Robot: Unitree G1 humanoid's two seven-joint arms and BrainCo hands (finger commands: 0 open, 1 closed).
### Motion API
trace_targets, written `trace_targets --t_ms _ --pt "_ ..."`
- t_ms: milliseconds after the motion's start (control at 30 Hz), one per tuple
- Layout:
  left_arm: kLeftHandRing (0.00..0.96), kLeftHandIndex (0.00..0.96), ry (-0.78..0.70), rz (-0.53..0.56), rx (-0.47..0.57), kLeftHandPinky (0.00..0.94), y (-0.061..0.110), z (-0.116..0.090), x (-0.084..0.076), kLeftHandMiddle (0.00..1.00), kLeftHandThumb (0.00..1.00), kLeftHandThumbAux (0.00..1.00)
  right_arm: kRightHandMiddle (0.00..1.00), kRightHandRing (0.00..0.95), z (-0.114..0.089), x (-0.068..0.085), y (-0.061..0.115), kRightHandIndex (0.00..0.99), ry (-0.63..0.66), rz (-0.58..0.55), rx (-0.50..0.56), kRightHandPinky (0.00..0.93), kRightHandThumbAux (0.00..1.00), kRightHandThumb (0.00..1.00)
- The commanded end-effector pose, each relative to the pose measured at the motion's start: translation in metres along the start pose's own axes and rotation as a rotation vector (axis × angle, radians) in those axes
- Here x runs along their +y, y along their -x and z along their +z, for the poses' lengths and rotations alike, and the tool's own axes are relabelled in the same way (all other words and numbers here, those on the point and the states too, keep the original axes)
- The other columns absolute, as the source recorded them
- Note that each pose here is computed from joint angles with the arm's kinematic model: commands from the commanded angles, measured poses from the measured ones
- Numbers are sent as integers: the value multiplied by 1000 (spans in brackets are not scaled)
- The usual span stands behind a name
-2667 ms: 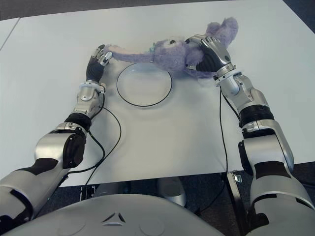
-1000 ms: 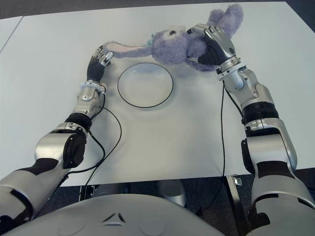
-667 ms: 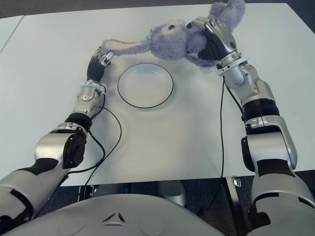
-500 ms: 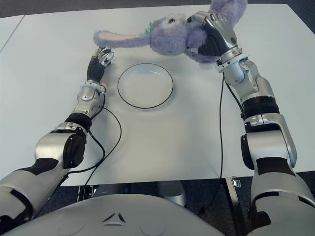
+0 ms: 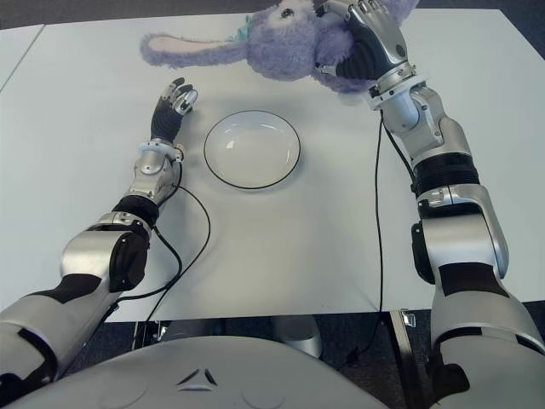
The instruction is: Put the doll into the plate.
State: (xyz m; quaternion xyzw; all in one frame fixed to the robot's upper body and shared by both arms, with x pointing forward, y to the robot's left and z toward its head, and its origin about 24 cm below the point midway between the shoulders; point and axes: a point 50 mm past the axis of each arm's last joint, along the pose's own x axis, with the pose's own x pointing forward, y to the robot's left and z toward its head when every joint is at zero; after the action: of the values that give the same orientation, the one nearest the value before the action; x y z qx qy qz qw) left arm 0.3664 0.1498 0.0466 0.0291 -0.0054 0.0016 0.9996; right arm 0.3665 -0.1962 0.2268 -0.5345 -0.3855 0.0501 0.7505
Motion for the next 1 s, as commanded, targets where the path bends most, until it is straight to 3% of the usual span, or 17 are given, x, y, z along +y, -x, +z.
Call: trace_targets --t_ms 33,1000 --pt "156 125 27 -22 550 151 87 -121 -12 165 0 460 899 871 9 -6 -13 813 11 -18 -41 858 853 252" --pt "151 127 19 -30 553 139 86 -120 -15 161 0 473 909 882 21 -5 -27 823 19 -25 -90 850 847 252"
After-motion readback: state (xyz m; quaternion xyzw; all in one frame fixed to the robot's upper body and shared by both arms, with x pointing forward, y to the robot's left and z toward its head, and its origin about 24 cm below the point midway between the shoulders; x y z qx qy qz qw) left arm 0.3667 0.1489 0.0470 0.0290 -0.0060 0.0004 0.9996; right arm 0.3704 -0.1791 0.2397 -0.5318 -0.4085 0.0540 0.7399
